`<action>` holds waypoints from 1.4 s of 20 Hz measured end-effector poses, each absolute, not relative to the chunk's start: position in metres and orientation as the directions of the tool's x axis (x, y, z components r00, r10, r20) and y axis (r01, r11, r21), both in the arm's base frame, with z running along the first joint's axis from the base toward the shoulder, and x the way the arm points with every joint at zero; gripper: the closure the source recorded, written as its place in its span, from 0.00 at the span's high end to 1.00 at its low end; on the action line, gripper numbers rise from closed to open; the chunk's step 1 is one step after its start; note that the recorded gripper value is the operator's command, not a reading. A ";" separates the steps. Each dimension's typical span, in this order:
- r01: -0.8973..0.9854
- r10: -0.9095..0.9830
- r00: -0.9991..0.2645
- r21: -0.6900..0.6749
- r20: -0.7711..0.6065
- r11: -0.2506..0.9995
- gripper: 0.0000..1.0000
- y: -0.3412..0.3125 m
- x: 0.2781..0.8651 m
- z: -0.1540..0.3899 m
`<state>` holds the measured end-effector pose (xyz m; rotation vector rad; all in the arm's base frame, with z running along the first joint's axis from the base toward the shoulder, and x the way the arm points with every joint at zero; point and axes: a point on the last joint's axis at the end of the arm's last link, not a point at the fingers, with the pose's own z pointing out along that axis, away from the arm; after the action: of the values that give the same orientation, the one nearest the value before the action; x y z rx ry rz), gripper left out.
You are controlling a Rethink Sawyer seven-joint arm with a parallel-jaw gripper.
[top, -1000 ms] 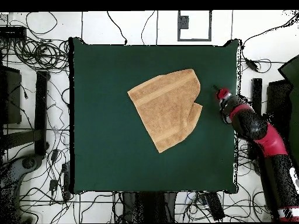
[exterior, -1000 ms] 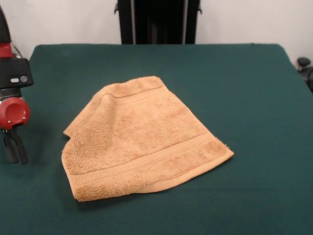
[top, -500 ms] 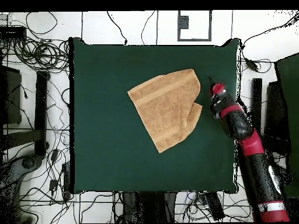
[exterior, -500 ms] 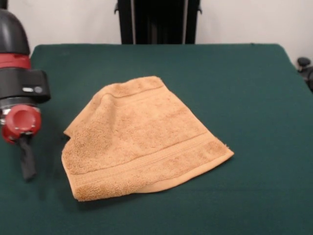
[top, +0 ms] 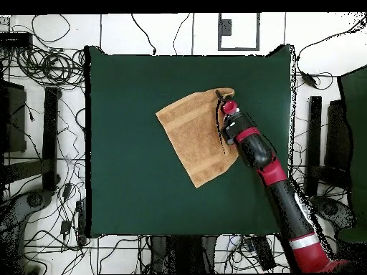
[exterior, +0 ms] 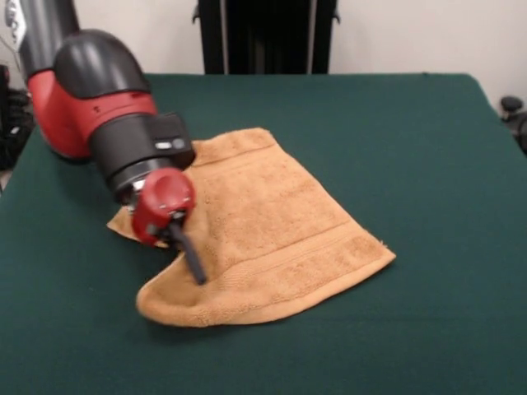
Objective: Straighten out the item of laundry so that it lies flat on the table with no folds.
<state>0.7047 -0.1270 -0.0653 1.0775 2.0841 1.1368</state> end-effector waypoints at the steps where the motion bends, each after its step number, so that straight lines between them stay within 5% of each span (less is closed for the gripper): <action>1: 0.383 0.833 -0.550 0.871 -0.054 0.309 1.00 -0.114 0.705 -0.062; 17: 0.301 0.836 -0.548 0.926 -0.026 0.227 1.00 -0.075 0.721 -0.035; 28: -0.014 0.669 -0.656 0.893 -0.348 0.450 1.00 -0.070 0.751 -0.037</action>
<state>0.7506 -0.0701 -0.0373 0.5469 1.9971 1.2391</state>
